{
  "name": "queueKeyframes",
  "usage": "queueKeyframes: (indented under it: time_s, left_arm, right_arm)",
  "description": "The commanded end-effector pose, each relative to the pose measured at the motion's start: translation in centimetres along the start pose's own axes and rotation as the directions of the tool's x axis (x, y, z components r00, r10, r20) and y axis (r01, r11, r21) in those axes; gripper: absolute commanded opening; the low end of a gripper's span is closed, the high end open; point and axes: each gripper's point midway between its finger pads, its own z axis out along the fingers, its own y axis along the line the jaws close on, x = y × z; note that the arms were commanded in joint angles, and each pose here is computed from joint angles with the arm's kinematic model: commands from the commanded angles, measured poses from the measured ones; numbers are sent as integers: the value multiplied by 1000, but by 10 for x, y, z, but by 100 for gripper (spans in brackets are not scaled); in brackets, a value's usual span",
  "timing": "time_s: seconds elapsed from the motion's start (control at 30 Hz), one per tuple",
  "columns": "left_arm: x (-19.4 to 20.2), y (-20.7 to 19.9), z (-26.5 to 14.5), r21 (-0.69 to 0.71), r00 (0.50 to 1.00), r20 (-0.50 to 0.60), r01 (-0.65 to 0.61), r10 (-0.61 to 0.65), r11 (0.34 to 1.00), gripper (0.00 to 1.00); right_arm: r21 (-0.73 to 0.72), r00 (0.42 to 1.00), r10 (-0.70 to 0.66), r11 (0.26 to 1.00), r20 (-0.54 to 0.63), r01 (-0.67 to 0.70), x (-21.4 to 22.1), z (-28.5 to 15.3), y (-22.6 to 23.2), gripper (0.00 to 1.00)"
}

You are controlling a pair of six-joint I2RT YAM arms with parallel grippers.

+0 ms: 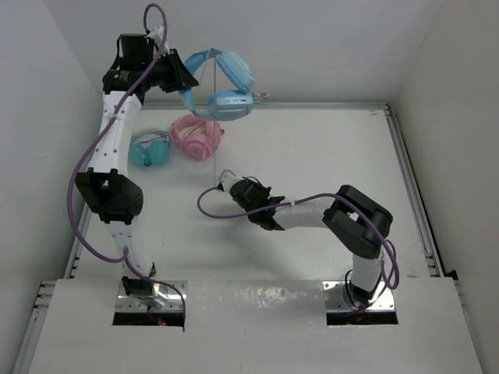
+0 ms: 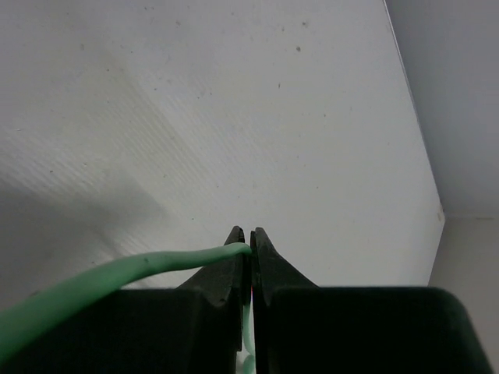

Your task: Wrap the headphones

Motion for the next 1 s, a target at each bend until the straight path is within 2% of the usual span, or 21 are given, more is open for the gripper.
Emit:
queueKeyframes:
  time_s: [0.0, 0.07, 0.17, 0.27, 0.37, 0.47, 0.53, 0.57, 0.63, 0.67, 0.7, 0.73, 0.77, 0.8, 0.87, 0.9, 0.97]
  left_arm:
    - [-113, 15, -39, -233, 890, 421, -82, 177, 969, 0]
    - [-112, 32, -29, -280, 885, 417, -91, 207, 956, 0]
    - [-104, 44, -16, -298, 895, 399, -81, 201, 951, 0]
    - [-87, 54, 3, -300, 913, 359, -85, 195, 950, 0]
    - [-64, 64, 20, -322, 930, 306, -98, 202, 942, 0]
    - [-55, 66, 26, -311, 937, 285, -108, 201, 944, 0]
    - [-47, 66, 30, -320, 934, 253, -163, 250, 933, 0]
    - [-43, 71, 28, -368, 930, 239, -181, 280, 912, 0]
    - [-35, 67, 32, -425, 891, 188, -305, 413, 852, 0]
    - [-24, 81, 26, -501, 878, 139, -336, 457, 797, 0]
    - [-24, 73, 27, -518, 823, 112, -430, 556, 740, 0]
    - [1, 85, 32, -530, 812, 38, -478, 583, 700, 0]
    - [2, 84, 22, -563, 784, 18, -504, 620, 655, 0]
    - [6, 74, 25, -558, 724, -14, -577, 689, 596, 0]
    - [33, 73, 27, -524, 682, -81, -650, 727, 551, 0]
    - [46, 65, 31, -483, 644, -118, -702, 756, 523, 0]
    - [71, 63, 32, -444, 616, -174, -745, 768, 497, 0]
  right_arm:
    - [-218, 934, -358, 910, 13, 352, 15, -34, 42, 0]
    - [-251, 922, -356, 888, 154, 385, -26, -55, 63, 0]
    - [-241, 914, -335, 890, 229, 387, -59, -64, 67, 0]
    - [-273, 899, -252, 893, 358, 358, -115, -77, 65, 0]
    - [-302, 880, -203, 886, 430, 352, -148, -90, 59, 0]
    - [-321, 874, -178, 882, 452, 346, -171, -94, 53, 0]
    - [-341, 892, -178, 879, 416, 335, -171, -92, 46, 0]
    - [-351, 901, -187, 875, 391, 334, -176, -95, 34, 0]
    - [-358, 926, -167, 887, 338, 291, -177, -95, 12, 0]
    - [-340, 938, -166, 901, 306, 270, -178, -101, -11, 0]
    - [-317, 950, -153, 918, 273, 239, -174, -97, -31, 0]
    - [-287, 960, -138, 935, 245, 207, -170, -96, -46, 0]
    - [-253, 968, -131, 950, 215, 184, -163, -94, -61, 0]
    - [-188, 979, -105, 972, 176, 138, -155, -91, -91, 0]
    - [-133, 988, -63, 988, 143, 82, -146, -87, -117, 0]
    - [-83, 992, -34, 996, 121, 45, -139, -84, -139, 0]
    - [-28, 992, -20, 999, 122, 23, -139, -81, -157, 0]
